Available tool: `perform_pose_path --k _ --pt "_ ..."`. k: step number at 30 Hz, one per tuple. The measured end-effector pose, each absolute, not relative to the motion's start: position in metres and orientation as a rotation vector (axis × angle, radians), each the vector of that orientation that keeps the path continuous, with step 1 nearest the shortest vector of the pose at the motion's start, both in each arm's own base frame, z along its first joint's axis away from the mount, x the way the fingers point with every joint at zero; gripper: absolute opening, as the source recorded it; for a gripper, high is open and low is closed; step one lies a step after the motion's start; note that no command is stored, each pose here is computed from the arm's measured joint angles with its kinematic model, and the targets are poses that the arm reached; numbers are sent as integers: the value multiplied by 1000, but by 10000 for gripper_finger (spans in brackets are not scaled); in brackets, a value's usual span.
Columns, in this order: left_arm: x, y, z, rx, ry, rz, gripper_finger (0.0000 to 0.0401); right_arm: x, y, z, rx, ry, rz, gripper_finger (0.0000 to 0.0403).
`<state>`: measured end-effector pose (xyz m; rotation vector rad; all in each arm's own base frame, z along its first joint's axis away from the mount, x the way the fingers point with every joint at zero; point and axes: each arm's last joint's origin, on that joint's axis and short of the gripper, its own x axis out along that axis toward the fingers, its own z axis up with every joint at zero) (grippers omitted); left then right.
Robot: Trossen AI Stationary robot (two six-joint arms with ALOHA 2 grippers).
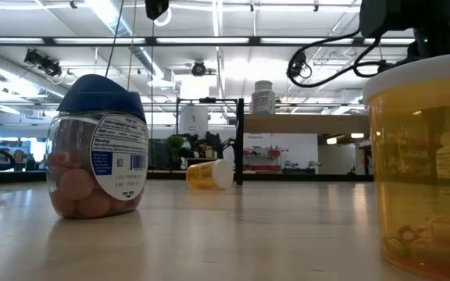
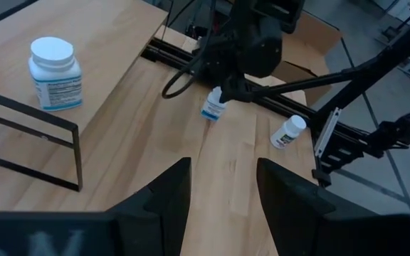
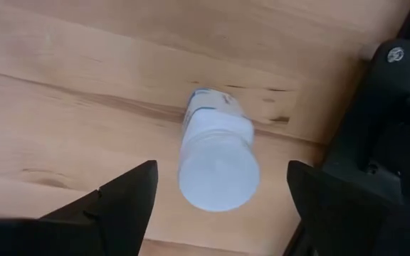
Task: Pick and place medicine bottles onto shelf by color
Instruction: Put the white blue pill bottle on the shelf
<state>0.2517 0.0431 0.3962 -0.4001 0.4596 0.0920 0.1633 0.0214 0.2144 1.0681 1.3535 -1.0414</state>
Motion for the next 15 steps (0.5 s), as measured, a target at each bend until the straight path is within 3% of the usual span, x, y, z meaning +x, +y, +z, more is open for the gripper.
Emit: perform_pose_path --k 6,15 --pt "252 43 396 -387 462 80 167 163 21 211 1084 1335 -1074 318" --pt "251 44 396 -378 462 82 167 164 22 201 1132 1324 -1044 281"
